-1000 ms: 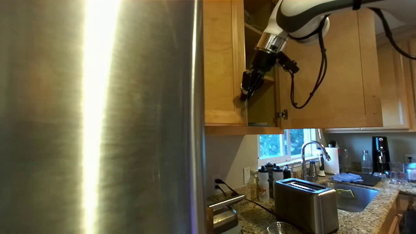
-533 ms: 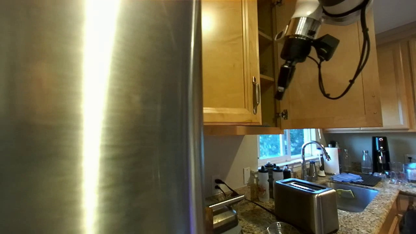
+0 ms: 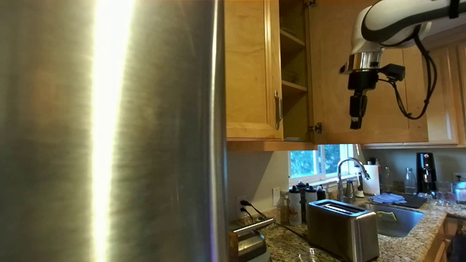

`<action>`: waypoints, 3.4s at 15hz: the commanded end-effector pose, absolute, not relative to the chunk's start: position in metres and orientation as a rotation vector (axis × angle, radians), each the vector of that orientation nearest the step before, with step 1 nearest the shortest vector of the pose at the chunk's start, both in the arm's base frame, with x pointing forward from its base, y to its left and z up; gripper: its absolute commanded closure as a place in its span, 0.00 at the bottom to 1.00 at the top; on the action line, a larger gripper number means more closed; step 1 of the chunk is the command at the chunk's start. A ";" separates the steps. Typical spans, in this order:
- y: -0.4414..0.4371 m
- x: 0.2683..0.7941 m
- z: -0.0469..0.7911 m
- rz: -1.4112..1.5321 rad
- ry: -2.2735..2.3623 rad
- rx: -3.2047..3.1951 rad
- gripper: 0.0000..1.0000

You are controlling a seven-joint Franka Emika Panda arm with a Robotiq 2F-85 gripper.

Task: Open the doors of the kitchen cabinet

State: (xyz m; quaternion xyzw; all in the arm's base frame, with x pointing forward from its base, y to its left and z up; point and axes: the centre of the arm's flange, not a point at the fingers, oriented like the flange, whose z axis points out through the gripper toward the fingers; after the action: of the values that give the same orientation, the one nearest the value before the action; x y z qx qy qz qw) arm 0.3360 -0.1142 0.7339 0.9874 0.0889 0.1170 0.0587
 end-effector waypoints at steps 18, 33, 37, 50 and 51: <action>-0.060 0.499 0.761 0.867 1.186 2.883 0.00; -0.021 0.532 0.760 0.981 1.740 2.524 0.00; -0.015 0.534 0.759 1.014 1.847 2.456 0.00; 0.001 0.520 0.759 1.001 2.111 2.277 0.00; 0.006 0.510 0.757 0.959 2.108 2.295 0.00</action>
State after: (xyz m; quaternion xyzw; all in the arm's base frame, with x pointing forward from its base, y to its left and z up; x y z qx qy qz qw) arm 0.5360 -0.0292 0.7515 0.7257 0.6134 0.3094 -0.0382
